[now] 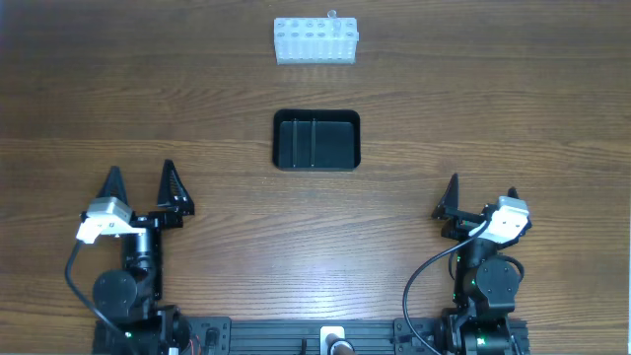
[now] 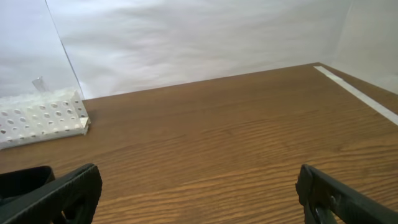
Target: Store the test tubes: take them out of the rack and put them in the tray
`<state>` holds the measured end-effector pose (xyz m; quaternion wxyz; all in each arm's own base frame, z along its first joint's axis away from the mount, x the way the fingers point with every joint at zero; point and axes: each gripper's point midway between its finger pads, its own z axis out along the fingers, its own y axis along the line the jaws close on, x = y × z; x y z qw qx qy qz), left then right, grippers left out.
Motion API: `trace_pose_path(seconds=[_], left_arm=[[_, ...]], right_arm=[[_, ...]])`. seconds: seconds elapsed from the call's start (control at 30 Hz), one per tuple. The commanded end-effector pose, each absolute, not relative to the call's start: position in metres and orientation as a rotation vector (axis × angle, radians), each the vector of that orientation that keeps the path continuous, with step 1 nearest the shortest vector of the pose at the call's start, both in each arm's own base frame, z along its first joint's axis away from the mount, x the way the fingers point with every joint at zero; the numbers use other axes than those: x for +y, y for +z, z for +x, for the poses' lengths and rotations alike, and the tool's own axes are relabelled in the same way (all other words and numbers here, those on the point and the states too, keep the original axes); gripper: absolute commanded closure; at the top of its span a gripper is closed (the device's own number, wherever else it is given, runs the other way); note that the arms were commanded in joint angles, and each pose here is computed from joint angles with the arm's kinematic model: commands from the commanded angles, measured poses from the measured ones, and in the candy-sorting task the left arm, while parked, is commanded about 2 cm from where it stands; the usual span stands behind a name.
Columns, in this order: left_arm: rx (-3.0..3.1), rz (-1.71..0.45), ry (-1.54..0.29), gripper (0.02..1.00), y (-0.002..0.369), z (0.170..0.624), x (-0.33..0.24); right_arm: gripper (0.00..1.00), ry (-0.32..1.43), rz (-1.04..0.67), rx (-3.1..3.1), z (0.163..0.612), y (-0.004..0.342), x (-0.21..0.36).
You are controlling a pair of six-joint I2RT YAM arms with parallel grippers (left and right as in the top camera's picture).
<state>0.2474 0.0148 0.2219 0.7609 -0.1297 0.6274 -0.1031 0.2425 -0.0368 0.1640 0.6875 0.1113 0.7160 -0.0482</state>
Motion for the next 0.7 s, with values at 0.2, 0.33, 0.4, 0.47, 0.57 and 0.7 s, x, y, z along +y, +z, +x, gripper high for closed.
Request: trace_pose_path(seconds=[0.2, 0.33, 0.4, 0.47, 0.57, 0.7], left_arm=[[1.616, -0.285, -0.117, 0.020, 0.158, 0.245, 0.021], [1.626, -0.210, -0.045, 0.020, 0.158, 0.245, 0.021], [1.626, -0.210, -0.046, 0.020, 0.158, 0.245, 0.021], [1.626, -0.210, -0.046, 0.020, 0.158, 0.245, 0.021], [1.626, -0.210, -0.046, 0.020, 0.158, 0.245, 0.021], [1.626, -0.210, -0.046, 0.020, 0.158, 0.245, 0.021]], right_arm=[[0.007, -0.113, 0.247, 1.602, 0.242, 0.163, -0.037], [0.007, -0.113, 0.247, 1.602, 0.242, 0.163, -0.037], [0.009, -0.113, 0.247, 1.602, 0.242, 0.163, -0.037], [0.009, -0.113, 0.247, 1.602, 0.242, 0.163, -0.037], [0.009, -0.113, 0.247, 1.602, 0.242, 0.163, -0.037], [0.009, -0.114, 0.247, 1.602, 0.242, 0.163, -0.038]])
